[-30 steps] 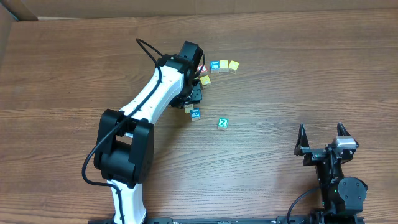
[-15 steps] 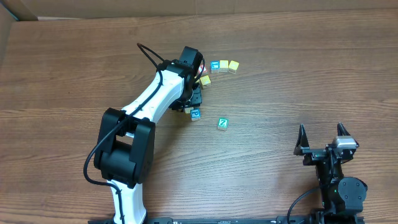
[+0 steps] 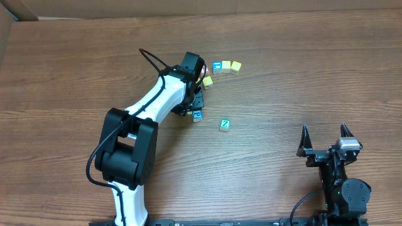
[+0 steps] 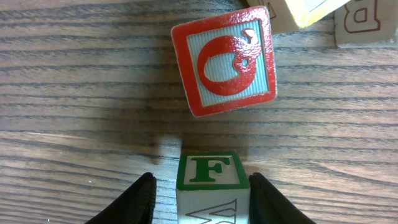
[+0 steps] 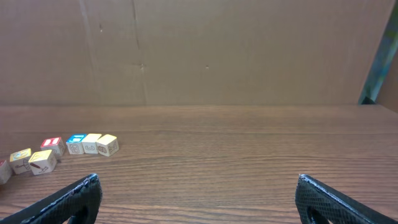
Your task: Flip 4 blocks
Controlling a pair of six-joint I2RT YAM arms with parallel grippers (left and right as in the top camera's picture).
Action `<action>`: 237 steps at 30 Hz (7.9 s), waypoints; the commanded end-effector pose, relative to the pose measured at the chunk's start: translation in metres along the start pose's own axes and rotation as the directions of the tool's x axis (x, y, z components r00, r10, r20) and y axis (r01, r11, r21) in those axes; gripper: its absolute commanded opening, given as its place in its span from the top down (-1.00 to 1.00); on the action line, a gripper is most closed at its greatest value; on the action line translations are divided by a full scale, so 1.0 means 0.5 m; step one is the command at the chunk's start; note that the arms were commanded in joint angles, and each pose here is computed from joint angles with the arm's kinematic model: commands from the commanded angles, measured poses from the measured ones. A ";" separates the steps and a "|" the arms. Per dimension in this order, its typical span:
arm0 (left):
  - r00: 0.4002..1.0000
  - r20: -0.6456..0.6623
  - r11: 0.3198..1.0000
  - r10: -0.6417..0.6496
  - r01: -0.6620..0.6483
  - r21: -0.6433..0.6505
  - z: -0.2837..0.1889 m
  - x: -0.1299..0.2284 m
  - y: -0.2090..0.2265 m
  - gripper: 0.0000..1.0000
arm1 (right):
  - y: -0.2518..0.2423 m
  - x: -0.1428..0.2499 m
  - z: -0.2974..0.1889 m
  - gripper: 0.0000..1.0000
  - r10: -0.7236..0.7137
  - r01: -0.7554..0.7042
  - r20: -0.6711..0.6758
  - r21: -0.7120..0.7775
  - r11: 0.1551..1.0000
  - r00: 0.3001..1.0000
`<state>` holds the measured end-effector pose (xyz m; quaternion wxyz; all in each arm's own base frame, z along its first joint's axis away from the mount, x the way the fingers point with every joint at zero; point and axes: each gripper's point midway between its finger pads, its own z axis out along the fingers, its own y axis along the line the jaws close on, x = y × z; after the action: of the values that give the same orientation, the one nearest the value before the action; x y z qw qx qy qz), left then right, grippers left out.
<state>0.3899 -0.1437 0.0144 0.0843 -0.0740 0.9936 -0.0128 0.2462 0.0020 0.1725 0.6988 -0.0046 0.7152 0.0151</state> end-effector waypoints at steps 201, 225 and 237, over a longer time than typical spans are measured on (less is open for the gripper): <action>0.980 -0.157 0.984 0.121 -0.139 -0.107 -0.124 0.206 -0.044 0.72 | 0.003 0.004 0.001 -1.00 -0.004 0.004 0.003 -0.006 1.000 1.000; 0.989 -0.093 0.987 0.118 -0.127 -0.101 -0.059 0.201 -0.036 0.64 | 0.003 0.004 0.001 -1.00 -0.004 0.004 0.003 -0.006 1.000 1.000; 0.989 -0.095 0.987 0.117 -0.127 -0.102 -0.057 0.202 -0.035 0.64 | 0.003 0.004 0.001 -1.00 -0.004 0.004 0.002 -0.006 1.000 1.000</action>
<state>0.2861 -0.1794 0.0213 0.0247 -0.0071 0.9988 0.0405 0.2462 0.0020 0.1725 0.6988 -0.0044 0.7152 0.0150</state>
